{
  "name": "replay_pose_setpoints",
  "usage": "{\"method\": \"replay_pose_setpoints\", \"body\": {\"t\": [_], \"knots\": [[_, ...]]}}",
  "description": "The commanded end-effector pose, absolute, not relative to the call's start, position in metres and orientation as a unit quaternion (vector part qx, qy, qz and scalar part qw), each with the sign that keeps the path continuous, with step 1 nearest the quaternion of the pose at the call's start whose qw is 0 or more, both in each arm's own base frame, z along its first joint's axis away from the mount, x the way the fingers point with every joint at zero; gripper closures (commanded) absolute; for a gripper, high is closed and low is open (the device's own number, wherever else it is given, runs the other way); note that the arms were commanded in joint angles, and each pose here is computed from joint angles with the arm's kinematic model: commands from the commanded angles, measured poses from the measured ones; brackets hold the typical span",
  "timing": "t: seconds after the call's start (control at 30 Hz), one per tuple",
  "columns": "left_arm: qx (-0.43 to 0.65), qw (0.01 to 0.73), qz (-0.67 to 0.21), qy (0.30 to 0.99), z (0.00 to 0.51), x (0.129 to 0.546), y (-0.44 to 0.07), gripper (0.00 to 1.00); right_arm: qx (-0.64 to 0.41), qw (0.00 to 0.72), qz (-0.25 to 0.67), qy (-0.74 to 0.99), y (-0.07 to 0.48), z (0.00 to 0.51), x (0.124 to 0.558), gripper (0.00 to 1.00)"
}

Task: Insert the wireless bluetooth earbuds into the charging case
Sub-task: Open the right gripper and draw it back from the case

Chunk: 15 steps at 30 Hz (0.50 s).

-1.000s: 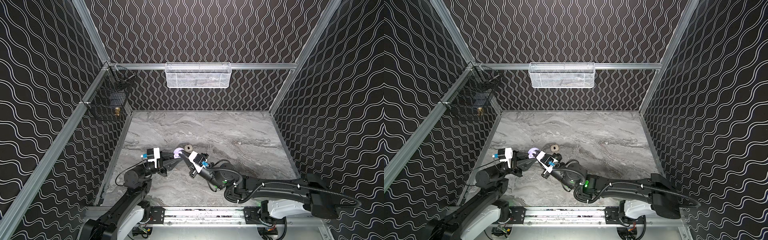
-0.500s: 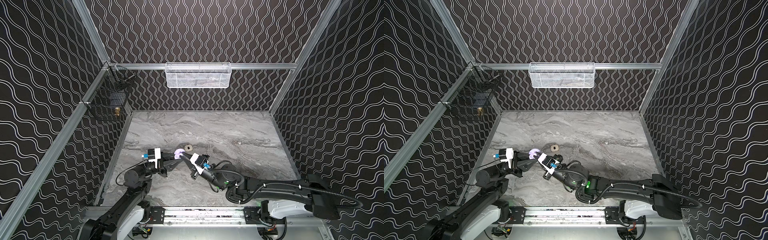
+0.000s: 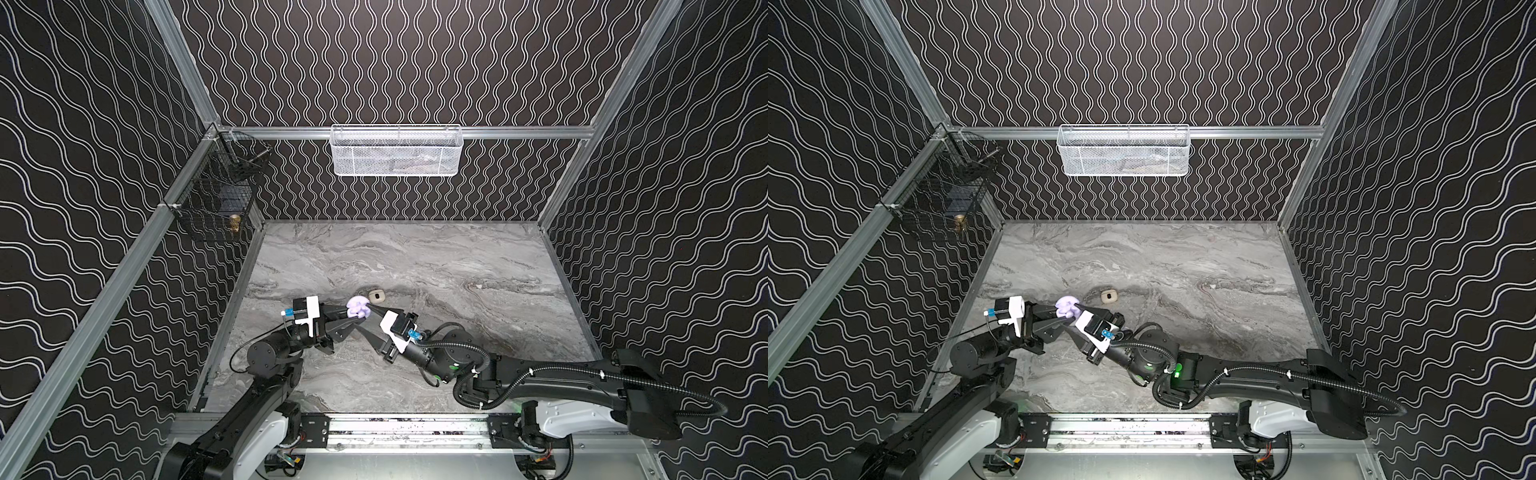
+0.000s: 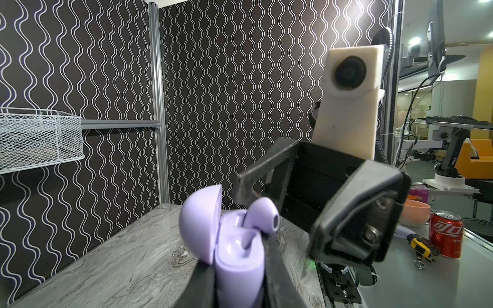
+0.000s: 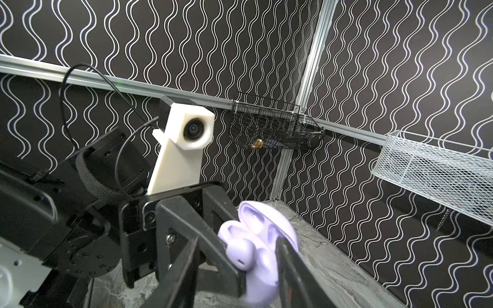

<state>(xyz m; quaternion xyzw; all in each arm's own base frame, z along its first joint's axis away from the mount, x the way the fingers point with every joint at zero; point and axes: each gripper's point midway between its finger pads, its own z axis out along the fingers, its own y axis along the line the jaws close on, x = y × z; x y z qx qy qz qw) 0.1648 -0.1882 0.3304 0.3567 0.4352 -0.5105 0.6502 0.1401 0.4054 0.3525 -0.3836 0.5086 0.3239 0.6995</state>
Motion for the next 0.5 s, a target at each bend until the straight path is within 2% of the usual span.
{"method": "replay_pose_setpoints", "body": {"t": [0.0,0.2,0.47], "knots": [[0.357,0.661,-0.503,0.427,0.333,0.164,-0.187,1.0,-0.362,0.71,0.324,0.509,0.396,0.363,0.143,0.42],[0.351,0.665,-0.496,0.434,0.331,0.169,-0.186,1.0,-0.34,0.706,0.334,0.524,0.384,0.372,0.145,0.35],[0.342,0.671,-0.481,0.449,0.327,0.175,-0.185,1.0,-0.32,0.687,0.34,0.557,0.393,0.367,0.153,0.33]]}}
